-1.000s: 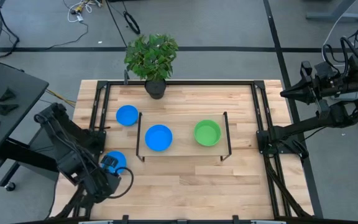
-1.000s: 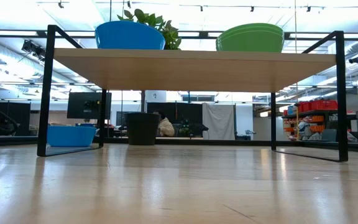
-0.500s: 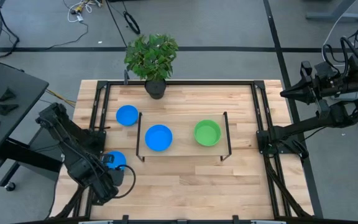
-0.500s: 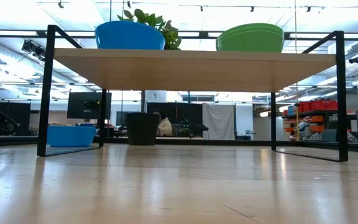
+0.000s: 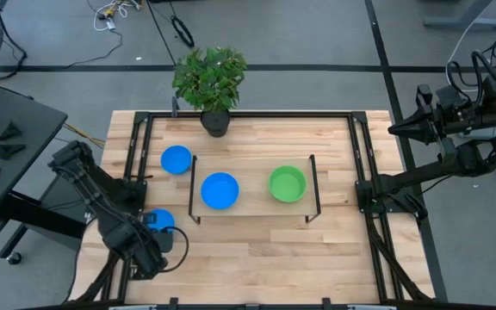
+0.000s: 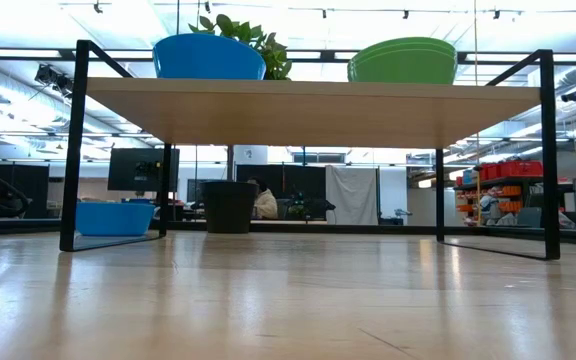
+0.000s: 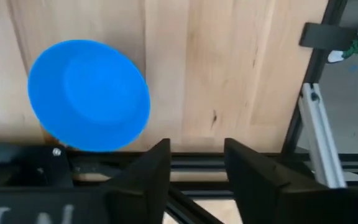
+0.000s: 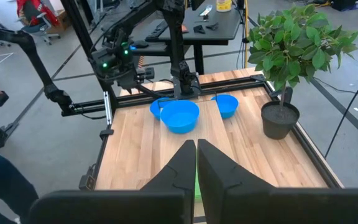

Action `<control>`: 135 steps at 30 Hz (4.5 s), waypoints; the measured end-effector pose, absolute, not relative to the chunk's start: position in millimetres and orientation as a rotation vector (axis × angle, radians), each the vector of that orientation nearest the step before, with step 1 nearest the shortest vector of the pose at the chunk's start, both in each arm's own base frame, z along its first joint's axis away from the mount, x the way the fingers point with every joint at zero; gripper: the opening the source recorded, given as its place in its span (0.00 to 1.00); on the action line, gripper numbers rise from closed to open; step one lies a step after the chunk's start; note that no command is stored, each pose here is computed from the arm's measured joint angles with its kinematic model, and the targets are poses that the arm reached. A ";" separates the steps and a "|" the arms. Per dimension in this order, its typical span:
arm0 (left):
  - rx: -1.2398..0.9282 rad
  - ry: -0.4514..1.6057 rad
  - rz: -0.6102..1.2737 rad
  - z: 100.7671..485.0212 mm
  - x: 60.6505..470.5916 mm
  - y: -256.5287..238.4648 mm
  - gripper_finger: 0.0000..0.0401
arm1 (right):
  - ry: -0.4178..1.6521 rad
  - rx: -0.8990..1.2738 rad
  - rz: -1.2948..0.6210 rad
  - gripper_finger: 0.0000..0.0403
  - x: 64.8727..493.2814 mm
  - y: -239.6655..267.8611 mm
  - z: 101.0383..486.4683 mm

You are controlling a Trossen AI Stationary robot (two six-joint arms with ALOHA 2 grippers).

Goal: Pick & Place Mini bowls
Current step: Stack the bottom blue bowl on the blue bowl on the shelf

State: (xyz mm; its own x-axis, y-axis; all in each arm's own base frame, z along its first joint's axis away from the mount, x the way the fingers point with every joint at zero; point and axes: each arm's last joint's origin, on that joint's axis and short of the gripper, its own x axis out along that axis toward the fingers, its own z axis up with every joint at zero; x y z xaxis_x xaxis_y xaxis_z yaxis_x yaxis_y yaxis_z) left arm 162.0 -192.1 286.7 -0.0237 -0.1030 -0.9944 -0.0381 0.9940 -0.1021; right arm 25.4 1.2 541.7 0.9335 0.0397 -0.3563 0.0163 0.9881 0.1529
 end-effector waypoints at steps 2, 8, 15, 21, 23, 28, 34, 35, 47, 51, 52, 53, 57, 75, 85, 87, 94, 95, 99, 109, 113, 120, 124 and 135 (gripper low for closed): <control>-0.101 1.593 -0.071 280.0 160.5 -190.6 0.44 | 0.366 0.155 0.012 0.05 25.4 1.2 541.7; -0.054 1.580 -0.111 261.6 153.0 -186.8 0.51 | 0.367 0.155 0.012 0.05 25.4 1.2 541.7; 0.039 1.563 -0.125 239.7 141.1 -180.2 0.52 | 0.366 0.155 0.011 0.05 25.4 1.1 541.7; 0.071 1.541 -0.108 223.9 136.4 -174.6 0.52 | 0.367 0.155 0.012 0.05 25.4 1.2 541.7; 0.076 1.529 -0.129 217.6 136.7 -174.7 0.52 | 0.367 0.155 0.012 0.05 25.5 1.1 541.7; 0.055 1.505 -0.154 204.5 137.1 -175.3 0.52 | 0.367 0.155 0.012 0.05 25.5 1.2 541.7; 0.045 1.535 -0.098 194.4 132.9 -170.0 0.52 | 0.367 0.155 0.012 0.05 25.5 1.1 541.7; 0.038 1.541 -0.083 192.5 132.2 -169.0 0.52 | 0.367 0.155 0.012 0.05 25.4 1.1 541.7; 0.021 1.523 -0.053 184.4 131.4 -167.0 0.52 | 0.366 0.155 0.011 0.05 25.4 1.1 541.7; -0.007 1.512 -0.061 179.3 131.7 -167.5 0.52 | 0.367 0.155 0.012 0.05 25.4 1.1 541.7; -0.016 1.516 -0.052 176.6 130.8 -166.6 0.52 | 0.367 0.155 0.012 0.05 25.6 1.1 541.7; -0.027 1.518 -0.039 174.6 130.2 -165.8 0.52 | 0.367 0.155 0.012 0.05 25.4 1.2 541.7; -0.047 1.527 -0.005 170.9 128.7 -163.6 0.52 | 0.367 0.155 0.012 0.05 25.6 1.2 541.7; -0.049 1.524 -0.026 171.0 129.4 -164.8 0.32 | 0.367 0.155 0.012 0.05 25.4 1.1 541.7; -0.055 1.531 -0.028 171.0 129.1 -164.9 0.24 | 0.367 0.155 0.012 0.05 25.5 1.1 541.7; -0.055 1.532 -0.027 171.0 129.1 -164.8 0.22 | 0.367 0.155 0.012 0.05 25.4 1.2 541.7; -0.055 1.532 -0.027 171.0 129.1 -164.8 0.19 | 0.367 0.155 0.012 0.05 25.4 1.2 541.7; -0.055 1.531 -0.027 171.0 129.1 -164.8 0.18 | 0.366 0.155 0.012 0.05 25.4 1.1 541.7; -0.055 1.532 -0.026 171.0 129.1 -164.9 0.15 | 0.367 0.155 0.012 0.05 25.4 1.1 541.7; -0.054 1.534 -0.026 171.4 129.1 -164.9 0.04 | 0.367 0.155 0.012 0.05 25.5 1.1 541.7; -0.059 1.545 -0.031 171.5 128.7 -165.0 0.02 | 0.366 0.155 0.012 0.05 25.4 1.2 541.7; -0.083 1.577 -0.044 172.7 128.0 -165.9 0.01 | 0.367 0.155 0.012 0.05 25.6 1.1 541.7; -0.067 1.586 -0.032 181.5 128.7 -166.7 0.01 | 0.366 0.155 0.012 0.05 25.4 1.2 541.7; -0.057 1.514 -0.015 218.4 134.8 -171.3 0.01 | 0.367 0.155 0.012 0.05 25.4 1.2 541.7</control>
